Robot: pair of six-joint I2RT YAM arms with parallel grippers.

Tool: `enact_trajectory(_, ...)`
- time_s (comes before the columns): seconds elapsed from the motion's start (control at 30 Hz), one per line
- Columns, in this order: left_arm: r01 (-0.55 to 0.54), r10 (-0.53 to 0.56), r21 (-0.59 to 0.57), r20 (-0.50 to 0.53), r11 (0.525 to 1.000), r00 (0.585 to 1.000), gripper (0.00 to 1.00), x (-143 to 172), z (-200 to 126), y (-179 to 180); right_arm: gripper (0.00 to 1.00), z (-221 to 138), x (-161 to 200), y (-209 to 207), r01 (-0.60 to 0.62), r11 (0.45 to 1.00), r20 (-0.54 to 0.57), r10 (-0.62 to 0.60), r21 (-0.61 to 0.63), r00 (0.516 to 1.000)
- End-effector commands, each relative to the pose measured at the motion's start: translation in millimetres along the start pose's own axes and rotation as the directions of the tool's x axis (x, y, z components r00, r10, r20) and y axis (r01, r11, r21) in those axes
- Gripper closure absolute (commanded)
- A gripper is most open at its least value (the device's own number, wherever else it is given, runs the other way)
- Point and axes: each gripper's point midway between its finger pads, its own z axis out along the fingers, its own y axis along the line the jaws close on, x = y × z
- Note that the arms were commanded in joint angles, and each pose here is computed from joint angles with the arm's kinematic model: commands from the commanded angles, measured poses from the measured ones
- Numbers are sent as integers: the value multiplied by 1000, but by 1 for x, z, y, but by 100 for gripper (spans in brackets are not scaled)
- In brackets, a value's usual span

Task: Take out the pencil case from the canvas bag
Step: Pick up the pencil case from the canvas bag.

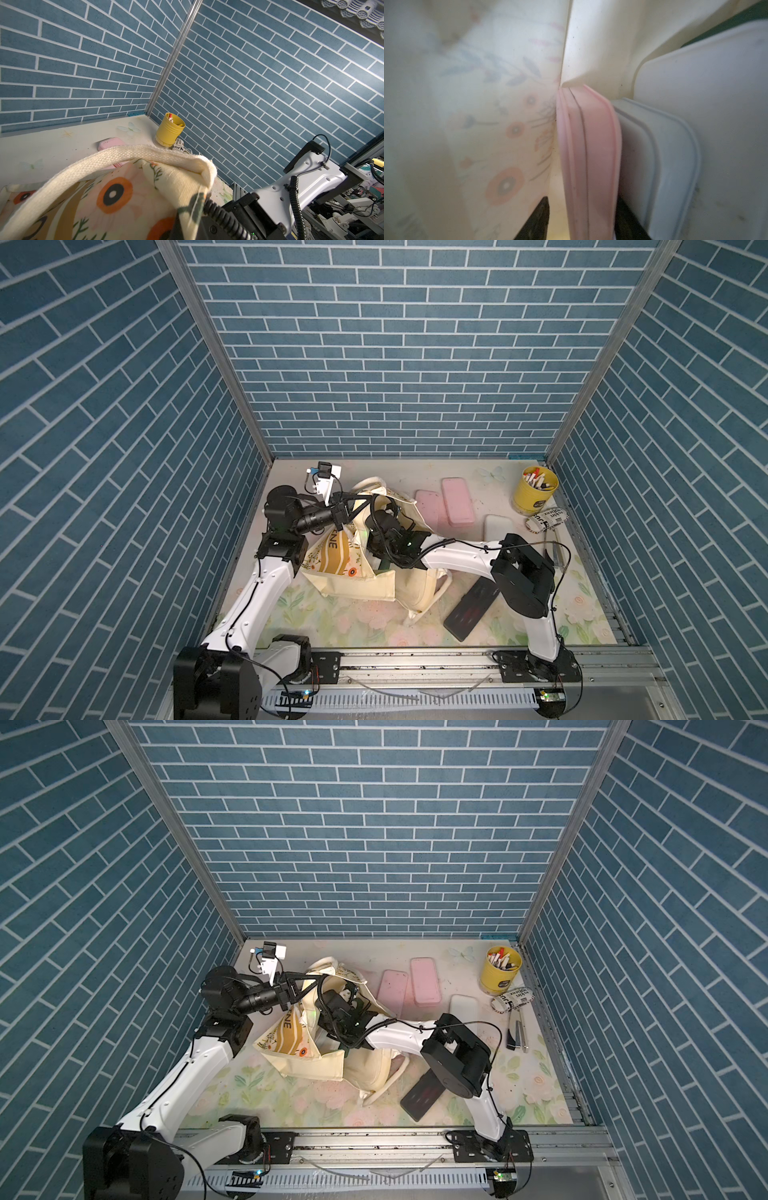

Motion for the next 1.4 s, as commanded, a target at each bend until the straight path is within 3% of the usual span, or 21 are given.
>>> enact_trajectory(0.0,-244,235,145,75,959,969,100,-34,-1,-54,50,9,-8,-62,-35,984,4,35,176,999)
enact_trajectory(0.33,-244,235,162,73,956,969,100,-29,-2,-60,62,17,-6,-34,-52,998,-20,52,20,998)
enact_trajectory(0.53,-230,223,166,59,959,973,100,-15,-3,-53,63,18,-2,-19,-50,998,-56,47,-42,997)
enact_trajectory(0.7,-203,198,174,45,964,979,100,-14,1,-48,53,23,-2,-37,-28,999,-53,30,40,998)
enact_trajectory(0.9,-191,185,175,54,966,981,100,-14,2,-46,51,43,0,-49,-161,987,-95,162,27,982)
enact_trajectory(1.37,-180,170,217,65,959,983,100,-20,7,-52,64,49,-11,-45,-207,978,-86,204,-25,975)
